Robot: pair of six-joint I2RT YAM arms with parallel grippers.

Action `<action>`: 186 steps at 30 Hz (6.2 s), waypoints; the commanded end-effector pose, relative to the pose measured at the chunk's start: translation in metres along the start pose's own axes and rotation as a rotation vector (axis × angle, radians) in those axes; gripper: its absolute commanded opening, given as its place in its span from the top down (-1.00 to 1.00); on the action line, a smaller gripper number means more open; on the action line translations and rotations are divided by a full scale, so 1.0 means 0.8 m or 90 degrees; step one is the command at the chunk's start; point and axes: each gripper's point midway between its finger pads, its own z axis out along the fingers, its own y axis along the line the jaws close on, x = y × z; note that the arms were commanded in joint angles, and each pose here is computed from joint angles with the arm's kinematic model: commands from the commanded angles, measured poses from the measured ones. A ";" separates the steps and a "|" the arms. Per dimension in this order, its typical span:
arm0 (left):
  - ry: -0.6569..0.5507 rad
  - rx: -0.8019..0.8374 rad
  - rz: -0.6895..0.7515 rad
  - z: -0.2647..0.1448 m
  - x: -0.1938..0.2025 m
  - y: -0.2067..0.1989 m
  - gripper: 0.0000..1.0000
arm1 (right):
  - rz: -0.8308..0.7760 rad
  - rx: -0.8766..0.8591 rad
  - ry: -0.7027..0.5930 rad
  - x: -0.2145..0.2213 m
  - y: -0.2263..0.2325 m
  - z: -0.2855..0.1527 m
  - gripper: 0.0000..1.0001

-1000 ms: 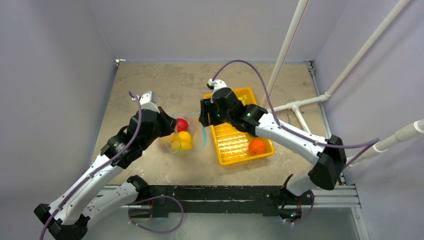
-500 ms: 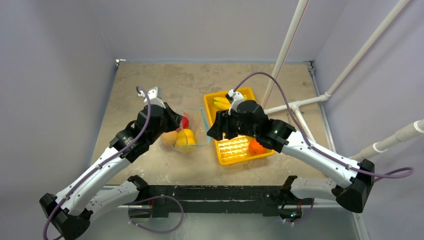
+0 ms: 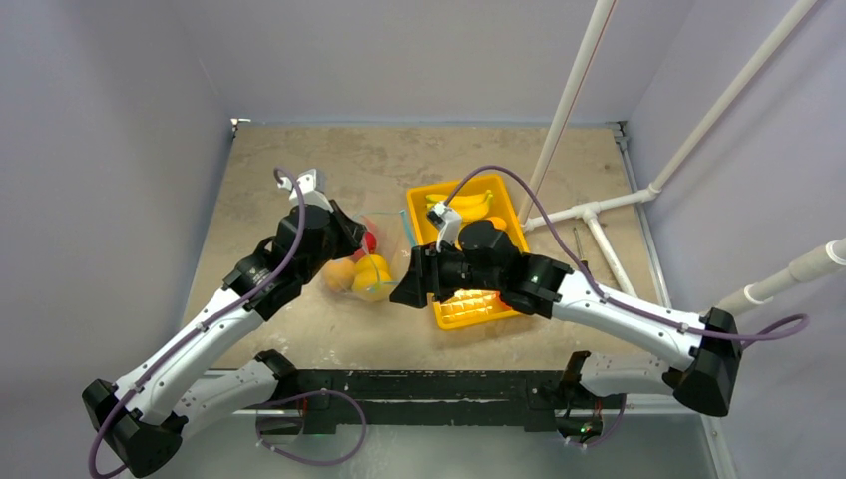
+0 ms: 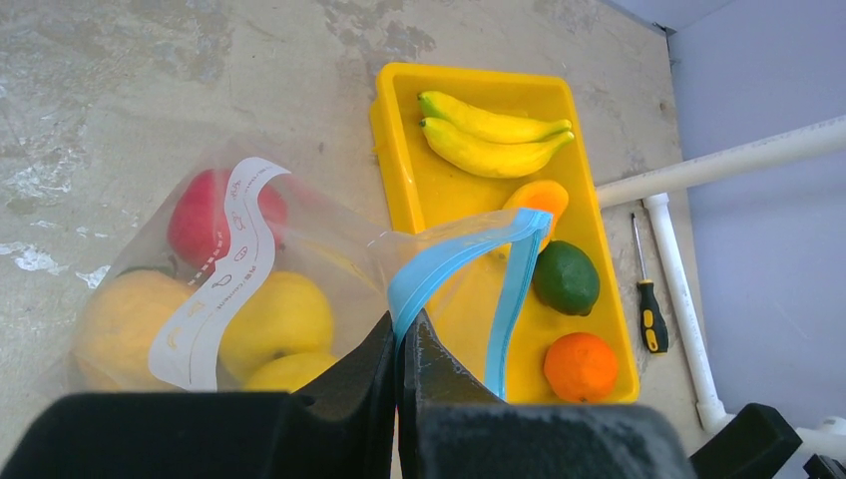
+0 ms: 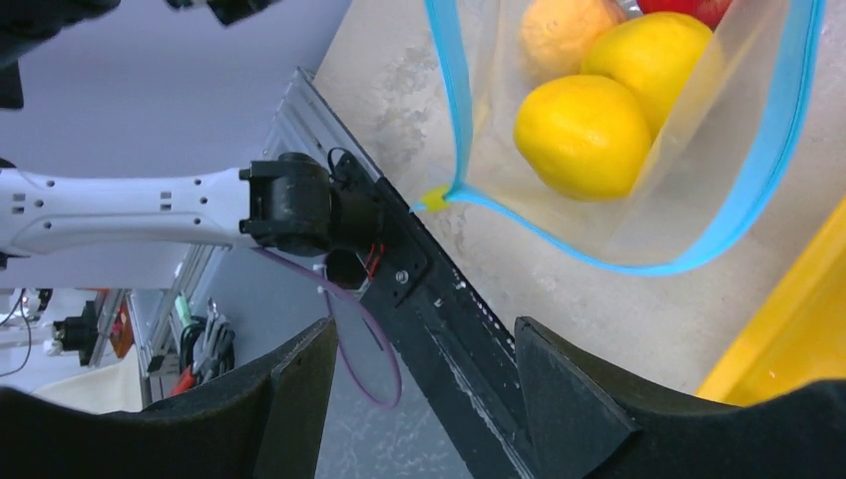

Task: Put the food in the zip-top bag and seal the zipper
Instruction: Adjust the zipper food storage bag at the center of the board, then pick up the fake fruit from the bin.

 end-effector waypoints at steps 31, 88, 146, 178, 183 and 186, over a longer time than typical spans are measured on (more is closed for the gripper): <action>-0.059 0.035 -0.034 -0.049 -0.036 -0.004 1.00 | 0.213 0.064 -0.107 -0.047 -0.020 0.087 -0.37; -0.060 -0.006 0.034 -0.059 -0.038 0.017 1.00 | -0.099 0.066 -0.240 -0.165 0.065 0.057 1.00; 0.013 0.064 0.301 0.020 -0.006 -0.008 1.00 | 0.063 0.054 -0.158 -0.067 0.004 0.110 0.80; -0.016 0.051 0.333 0.013 -0.006 0.014 1.00 | 0.125 0.484 -0.288 -0.137 -0.166 -0.032 -0.43; -0.019 0.066 0.327 0.004 -0.005 0.012 1.00 | 0.148 0.532 -0.308 -0.142 -0.197 -0.042 -0.79; -0.024 0.072 0.324 0.000 -0.006 0.011 1.00 | 0.154 0.567 -0.310 -0.144 -0.224 -0.044 -0.87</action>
